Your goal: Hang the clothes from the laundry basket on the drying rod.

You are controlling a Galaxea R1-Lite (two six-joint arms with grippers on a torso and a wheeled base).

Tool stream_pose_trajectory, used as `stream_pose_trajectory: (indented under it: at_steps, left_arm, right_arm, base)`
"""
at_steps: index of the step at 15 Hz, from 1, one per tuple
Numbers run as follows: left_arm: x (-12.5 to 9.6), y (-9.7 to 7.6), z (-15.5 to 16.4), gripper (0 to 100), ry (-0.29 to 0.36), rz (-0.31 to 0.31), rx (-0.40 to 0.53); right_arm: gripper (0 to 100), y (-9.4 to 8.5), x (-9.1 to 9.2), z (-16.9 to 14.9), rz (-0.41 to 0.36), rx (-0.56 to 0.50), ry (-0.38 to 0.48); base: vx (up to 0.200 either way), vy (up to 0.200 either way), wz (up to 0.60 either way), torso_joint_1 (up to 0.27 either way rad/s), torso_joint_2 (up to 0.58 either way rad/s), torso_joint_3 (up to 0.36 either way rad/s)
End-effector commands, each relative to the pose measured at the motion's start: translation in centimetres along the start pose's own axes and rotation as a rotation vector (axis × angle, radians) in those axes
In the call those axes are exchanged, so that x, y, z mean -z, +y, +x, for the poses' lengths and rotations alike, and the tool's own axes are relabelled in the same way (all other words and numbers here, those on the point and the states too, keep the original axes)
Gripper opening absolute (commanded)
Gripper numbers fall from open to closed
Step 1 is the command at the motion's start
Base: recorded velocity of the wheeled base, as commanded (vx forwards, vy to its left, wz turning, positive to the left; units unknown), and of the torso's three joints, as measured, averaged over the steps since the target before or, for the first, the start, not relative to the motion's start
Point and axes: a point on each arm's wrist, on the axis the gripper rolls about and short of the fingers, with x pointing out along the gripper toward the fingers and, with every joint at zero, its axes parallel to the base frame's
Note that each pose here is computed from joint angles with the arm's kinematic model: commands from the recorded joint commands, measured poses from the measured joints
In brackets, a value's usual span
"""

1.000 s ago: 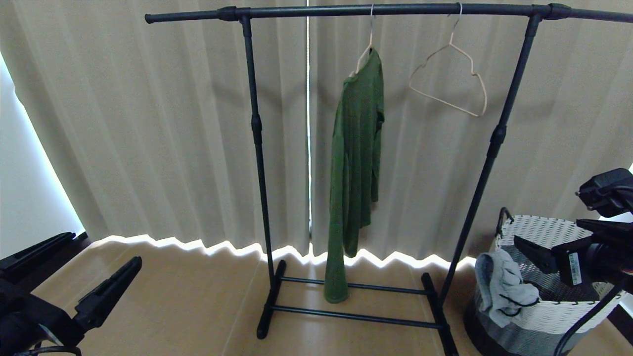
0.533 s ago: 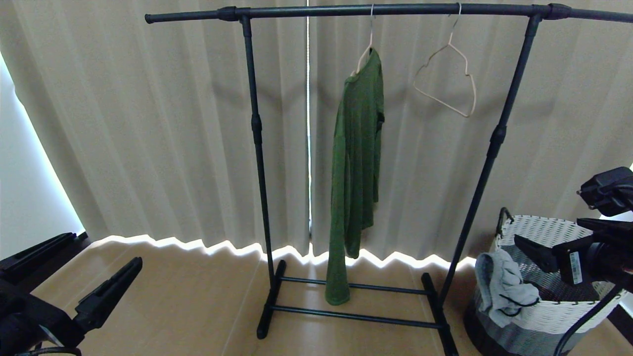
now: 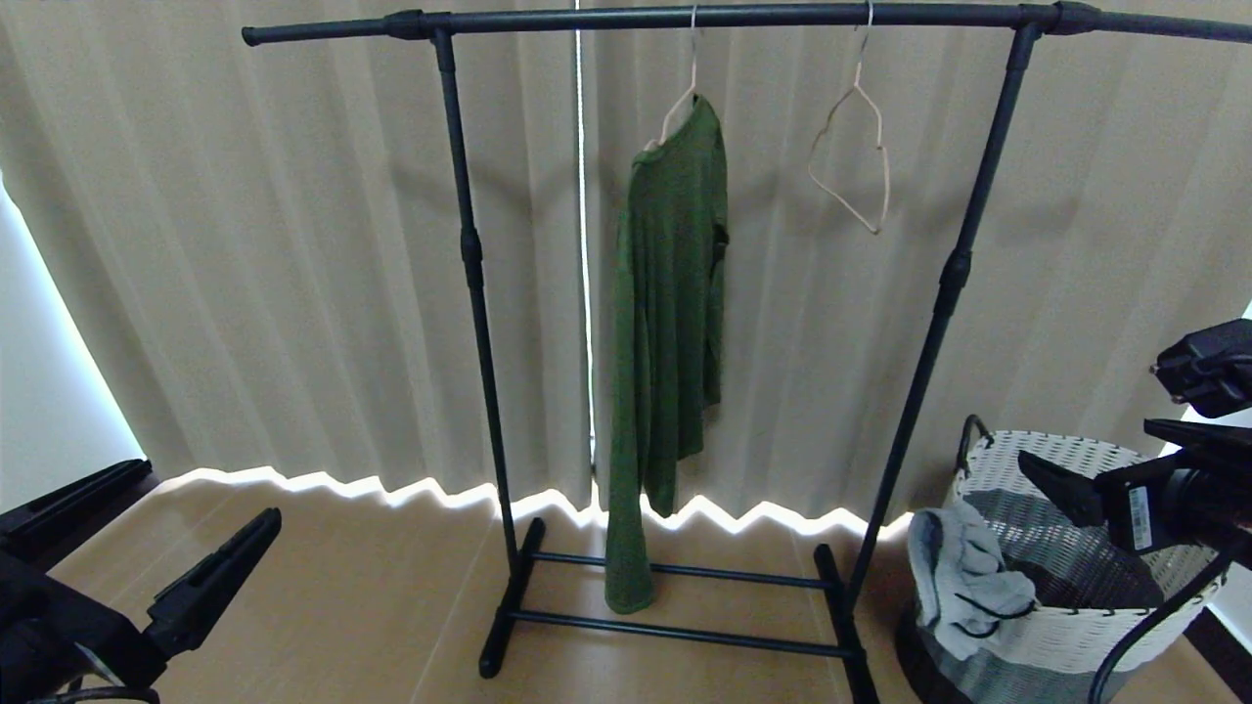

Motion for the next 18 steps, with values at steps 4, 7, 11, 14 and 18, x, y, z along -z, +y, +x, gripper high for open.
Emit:
stream_pose_trajectory:
  at_steps: [4, 7, 11, 14, 18]
  left_arm:
    - [0.0, 0.0, 0.0, 100, 0.0, 0.0, 0.0]
    - [0.2, 0.0, -0.1, 100, 0.007, 0.001, 0.001]
    - [0.3, -0.1, -0.1, 100, 0.012, 0.002, 0.002]
    - [0.4, -0.1, 0.0, 100, 0.019, -0.001, 0.005]
    - [0.6, -0.2, -0.2, 100, 0.026, -0.002, 0.01]
  right_arm:
    - [100, 0.1, 0.4, 0.2, -0.032, 0.001, -0.001]
    - [100, 0.1, 0.6, 0.2, -0.033, -0.001, 0.006]
    - [100, 0.3, 1.5, 0.2, -0.045, -0.008, 0.04]
    - [100, 0.3, 1.6, 0.3, -0.047, -0.012, 0.049]
    - [100, 0.7, 2.2, 1.0, -0.052, -0.019, 0.082]
  base:
    - [0.0, -0.2, 0.0, 0.0, 0.01, 0.005]
    - [0.0, -0.067, 0.0, 0.001, 0.0, -0.001]
    - [0.0, 0.0, 0.0, 0.0, 0.0, 0.0]
    - [0.0, 0.0, 0.0, 0.0, 0.0, 0.0]
    - [0.0, 0.0, 0.0, 0.0, 0.0, 0.0]
